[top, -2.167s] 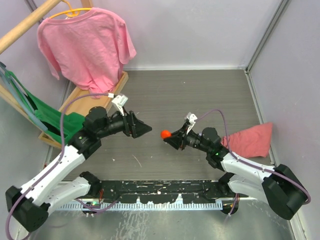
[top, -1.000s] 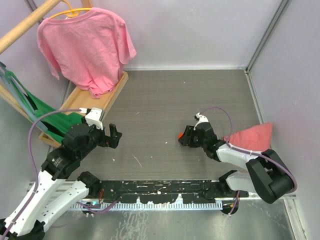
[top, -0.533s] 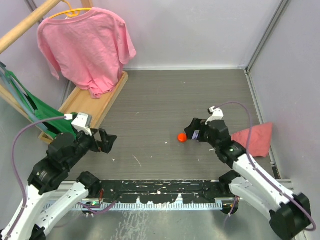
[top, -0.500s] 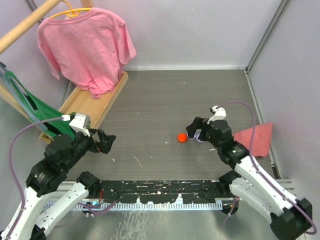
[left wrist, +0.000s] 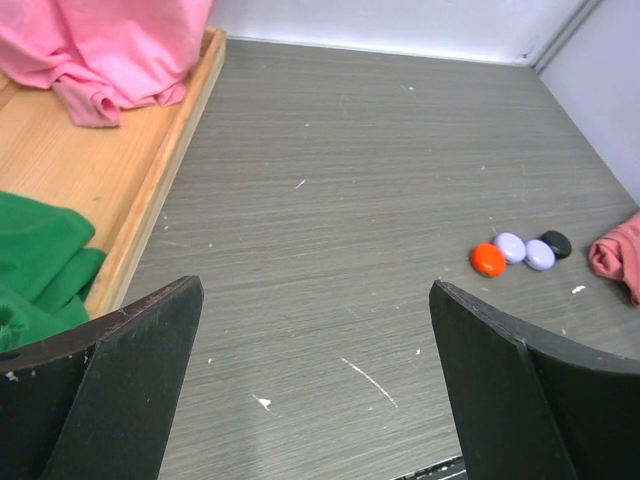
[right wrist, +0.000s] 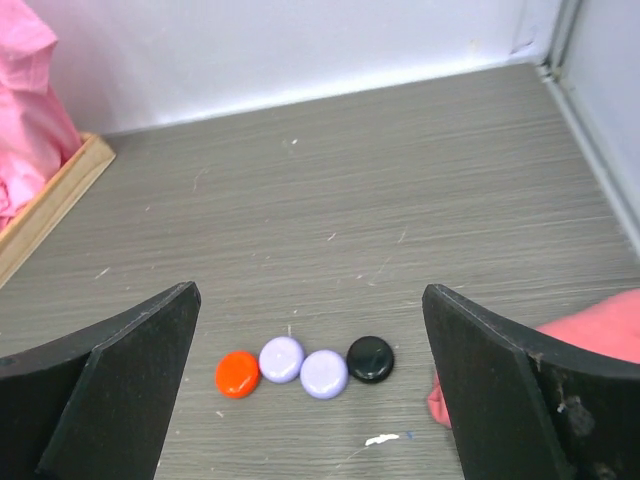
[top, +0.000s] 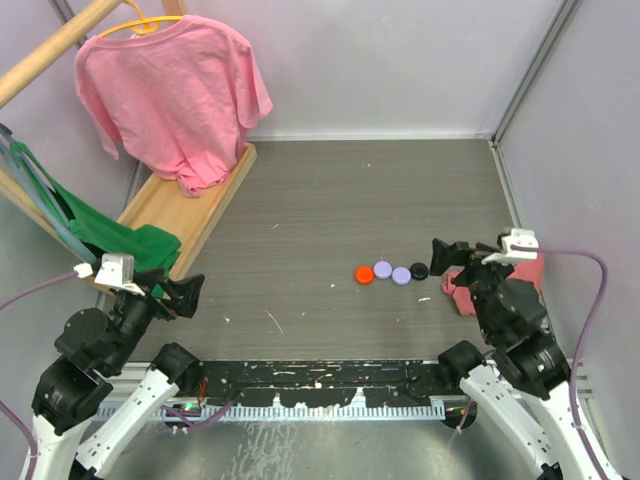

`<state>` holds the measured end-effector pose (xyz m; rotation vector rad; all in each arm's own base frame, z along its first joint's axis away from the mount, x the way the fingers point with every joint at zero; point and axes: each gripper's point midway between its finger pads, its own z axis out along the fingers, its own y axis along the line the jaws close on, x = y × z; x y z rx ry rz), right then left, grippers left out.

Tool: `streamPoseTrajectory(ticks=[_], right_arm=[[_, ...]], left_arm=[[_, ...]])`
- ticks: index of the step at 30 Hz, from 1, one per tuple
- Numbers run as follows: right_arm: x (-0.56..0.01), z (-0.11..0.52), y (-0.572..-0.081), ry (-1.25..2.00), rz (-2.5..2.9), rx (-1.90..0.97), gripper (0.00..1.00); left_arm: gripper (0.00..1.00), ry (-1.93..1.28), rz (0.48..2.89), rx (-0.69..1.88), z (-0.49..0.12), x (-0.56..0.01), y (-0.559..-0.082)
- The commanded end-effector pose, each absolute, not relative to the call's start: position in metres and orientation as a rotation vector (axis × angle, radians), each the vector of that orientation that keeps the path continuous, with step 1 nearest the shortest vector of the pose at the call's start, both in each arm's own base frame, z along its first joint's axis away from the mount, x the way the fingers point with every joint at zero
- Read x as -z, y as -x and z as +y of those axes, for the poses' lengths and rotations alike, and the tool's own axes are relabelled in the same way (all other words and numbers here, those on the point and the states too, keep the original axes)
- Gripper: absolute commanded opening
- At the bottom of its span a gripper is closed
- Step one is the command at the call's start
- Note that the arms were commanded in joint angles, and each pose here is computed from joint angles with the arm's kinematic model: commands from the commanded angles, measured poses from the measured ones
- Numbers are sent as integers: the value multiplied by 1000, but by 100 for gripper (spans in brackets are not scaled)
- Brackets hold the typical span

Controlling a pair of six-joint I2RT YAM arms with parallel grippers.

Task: Insert the wireless bluetooth earbuds into the charging case
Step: Reset both arms

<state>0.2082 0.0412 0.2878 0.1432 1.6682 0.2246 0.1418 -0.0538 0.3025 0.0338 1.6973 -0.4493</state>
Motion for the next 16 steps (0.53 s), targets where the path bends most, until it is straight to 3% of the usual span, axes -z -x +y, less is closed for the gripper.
streamPoseTrajectory(ticks=[1, 16], right_arm=[[-302, 9, -196, -181, 1570, -93, 100], [-299, 21, -197, -110, 1550, -145, 100]], left_arm=[[98, 59, 1633, 408, -41, -299, -149], [98, 40, 1643, 377, -44, -289, -159]])
